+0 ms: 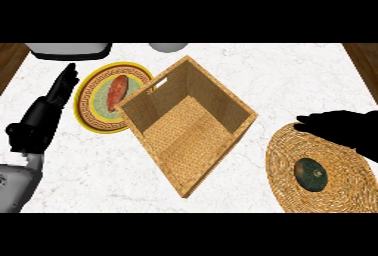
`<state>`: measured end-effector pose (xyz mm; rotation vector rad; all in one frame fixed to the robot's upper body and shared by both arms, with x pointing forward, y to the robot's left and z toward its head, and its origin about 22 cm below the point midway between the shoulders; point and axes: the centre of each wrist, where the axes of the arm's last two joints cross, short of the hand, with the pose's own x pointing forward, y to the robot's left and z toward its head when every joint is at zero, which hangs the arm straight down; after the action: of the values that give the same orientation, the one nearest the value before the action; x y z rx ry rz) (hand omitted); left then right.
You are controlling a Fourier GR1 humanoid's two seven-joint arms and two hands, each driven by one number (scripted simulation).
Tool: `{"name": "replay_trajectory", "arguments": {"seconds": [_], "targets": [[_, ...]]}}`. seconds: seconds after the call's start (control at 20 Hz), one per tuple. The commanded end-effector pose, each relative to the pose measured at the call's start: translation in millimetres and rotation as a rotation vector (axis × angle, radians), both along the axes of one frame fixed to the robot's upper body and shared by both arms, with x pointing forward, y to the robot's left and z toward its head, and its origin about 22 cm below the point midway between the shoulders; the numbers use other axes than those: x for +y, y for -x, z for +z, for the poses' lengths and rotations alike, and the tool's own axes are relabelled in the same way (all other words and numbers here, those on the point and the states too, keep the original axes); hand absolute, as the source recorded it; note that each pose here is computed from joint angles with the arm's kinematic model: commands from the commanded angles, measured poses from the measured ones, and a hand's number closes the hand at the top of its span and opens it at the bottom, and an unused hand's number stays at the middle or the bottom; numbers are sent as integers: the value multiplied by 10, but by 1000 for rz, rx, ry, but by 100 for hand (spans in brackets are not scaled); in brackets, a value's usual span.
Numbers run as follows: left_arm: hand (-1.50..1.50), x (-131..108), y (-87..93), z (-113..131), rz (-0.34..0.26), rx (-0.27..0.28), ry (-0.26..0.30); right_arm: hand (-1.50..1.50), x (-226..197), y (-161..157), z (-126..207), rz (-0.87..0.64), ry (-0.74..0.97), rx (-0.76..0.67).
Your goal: Pick the squash from the placemat and place it in the basket
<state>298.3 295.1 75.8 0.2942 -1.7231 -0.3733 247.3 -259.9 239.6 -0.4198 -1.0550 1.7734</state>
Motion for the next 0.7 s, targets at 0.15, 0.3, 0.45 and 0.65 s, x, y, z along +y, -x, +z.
{"name": "replay_trajectory", "arguments": {"seconds": [0.15,0.3,0.45,0.65], "targets": [[0,52,38,11,1,0,1,-150,46,-50,-253,21,54,37],[0,171,62,20,7,0,4,-150,84,-124,-432,28,131,48],[0,3,120,-73,-13,-2,-7,-150,95,-149,-927,6,163,84],[0,-180,81,-56,-4,6,-3,-150,-32,-201,-865,0,190,86]]}}
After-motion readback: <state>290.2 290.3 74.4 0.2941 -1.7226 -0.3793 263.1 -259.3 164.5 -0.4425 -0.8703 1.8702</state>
